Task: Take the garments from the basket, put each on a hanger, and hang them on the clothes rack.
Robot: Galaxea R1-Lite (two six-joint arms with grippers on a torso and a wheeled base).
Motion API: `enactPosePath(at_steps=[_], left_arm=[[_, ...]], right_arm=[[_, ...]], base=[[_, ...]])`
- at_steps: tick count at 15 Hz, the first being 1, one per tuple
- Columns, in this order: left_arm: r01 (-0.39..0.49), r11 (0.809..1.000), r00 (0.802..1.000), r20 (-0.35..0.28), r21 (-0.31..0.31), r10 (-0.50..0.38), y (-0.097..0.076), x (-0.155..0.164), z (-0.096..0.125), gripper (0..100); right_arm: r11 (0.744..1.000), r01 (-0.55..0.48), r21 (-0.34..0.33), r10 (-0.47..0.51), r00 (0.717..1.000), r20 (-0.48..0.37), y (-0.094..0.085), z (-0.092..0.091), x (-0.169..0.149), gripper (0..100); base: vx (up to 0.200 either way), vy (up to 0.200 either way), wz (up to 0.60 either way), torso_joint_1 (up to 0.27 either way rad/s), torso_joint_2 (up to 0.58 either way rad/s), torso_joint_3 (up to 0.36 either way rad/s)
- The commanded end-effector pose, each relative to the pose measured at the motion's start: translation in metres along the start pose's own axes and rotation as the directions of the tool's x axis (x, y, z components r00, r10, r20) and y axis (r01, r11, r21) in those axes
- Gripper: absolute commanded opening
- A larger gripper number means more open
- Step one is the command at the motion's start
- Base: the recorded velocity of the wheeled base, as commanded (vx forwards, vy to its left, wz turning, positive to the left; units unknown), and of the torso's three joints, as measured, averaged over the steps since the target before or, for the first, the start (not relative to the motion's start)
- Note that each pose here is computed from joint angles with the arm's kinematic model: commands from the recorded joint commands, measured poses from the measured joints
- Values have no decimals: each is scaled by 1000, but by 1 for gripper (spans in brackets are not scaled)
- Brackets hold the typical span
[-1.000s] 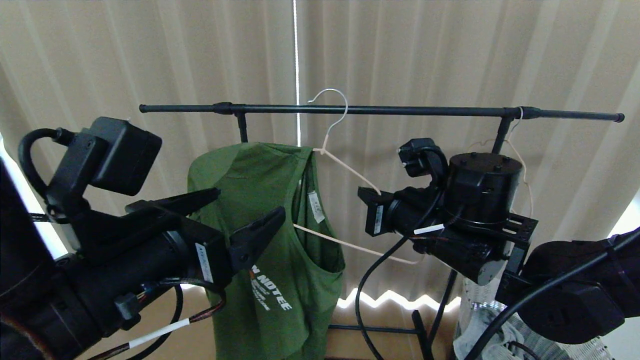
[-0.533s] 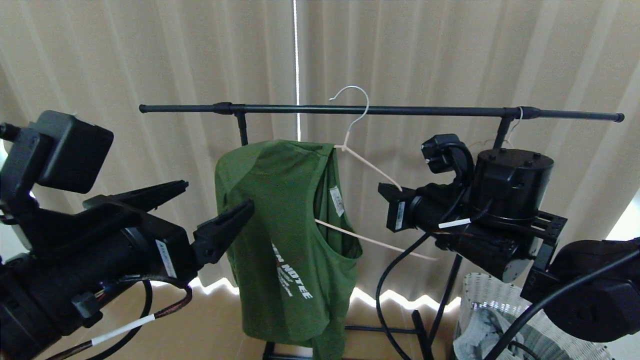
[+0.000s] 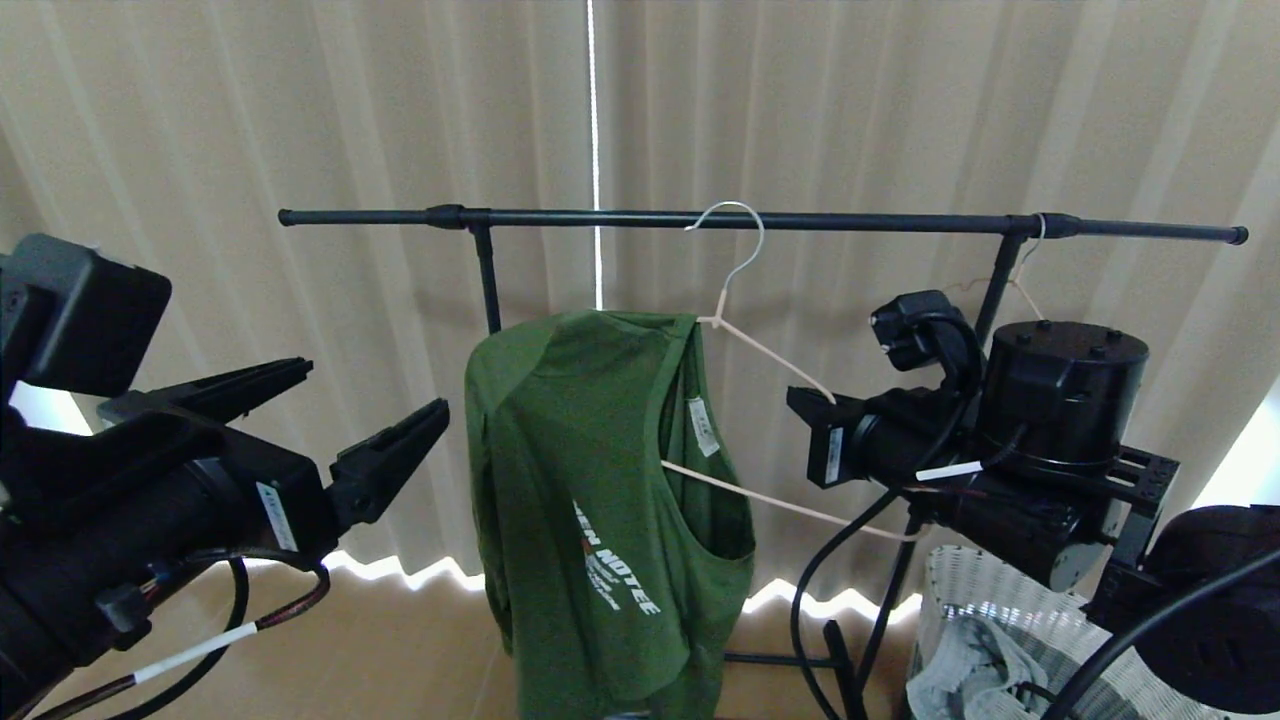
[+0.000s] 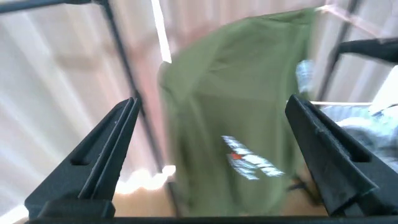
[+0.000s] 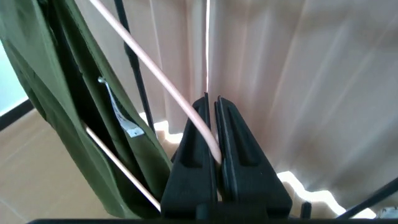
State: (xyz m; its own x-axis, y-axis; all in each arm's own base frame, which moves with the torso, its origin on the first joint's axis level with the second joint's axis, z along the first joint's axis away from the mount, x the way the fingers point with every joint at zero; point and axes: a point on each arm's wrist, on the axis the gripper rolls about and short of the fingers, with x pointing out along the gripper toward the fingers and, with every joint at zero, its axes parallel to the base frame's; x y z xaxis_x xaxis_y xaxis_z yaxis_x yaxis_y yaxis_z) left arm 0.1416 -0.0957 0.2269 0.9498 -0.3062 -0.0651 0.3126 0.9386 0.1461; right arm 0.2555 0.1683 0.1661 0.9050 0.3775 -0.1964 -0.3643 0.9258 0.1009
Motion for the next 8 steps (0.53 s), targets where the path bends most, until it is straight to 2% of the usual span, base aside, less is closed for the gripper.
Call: enactPosePath(at_steps=[1,3,5,6,8], left_arm=[[-43,998,999,-25,45,44,8,0,-7,100],[-28,988,999,-25,152,32,8,-4,-10,100],[-17,985,1000,-22,174,21,8,-4,-9,100],[56,963,998,-2,262,-58,11,1,-5,100],[107,926,994,-6,362,-113,13,13,-2,100]], right_arm=[[1000,2,-1,-2,1000,-4,-1,-1,-4,0],[1000,4,-21,-5,1000,-18,-3,-5,-8,0],[999,5,-36,-5,1000,-24,-3,-7,-9,0],[994,-8,-111,5,1000,-29,-5,-9,-17,0],[994,-15,-109,14,1000,-9,-4,-5,-20,0]], base=[[0,0,0,0,0,0],[0,0,0,0,0,0],[0,0,0,0,0,0],[0,0,0,0,0,0],[0,0,0,0,0,0]])
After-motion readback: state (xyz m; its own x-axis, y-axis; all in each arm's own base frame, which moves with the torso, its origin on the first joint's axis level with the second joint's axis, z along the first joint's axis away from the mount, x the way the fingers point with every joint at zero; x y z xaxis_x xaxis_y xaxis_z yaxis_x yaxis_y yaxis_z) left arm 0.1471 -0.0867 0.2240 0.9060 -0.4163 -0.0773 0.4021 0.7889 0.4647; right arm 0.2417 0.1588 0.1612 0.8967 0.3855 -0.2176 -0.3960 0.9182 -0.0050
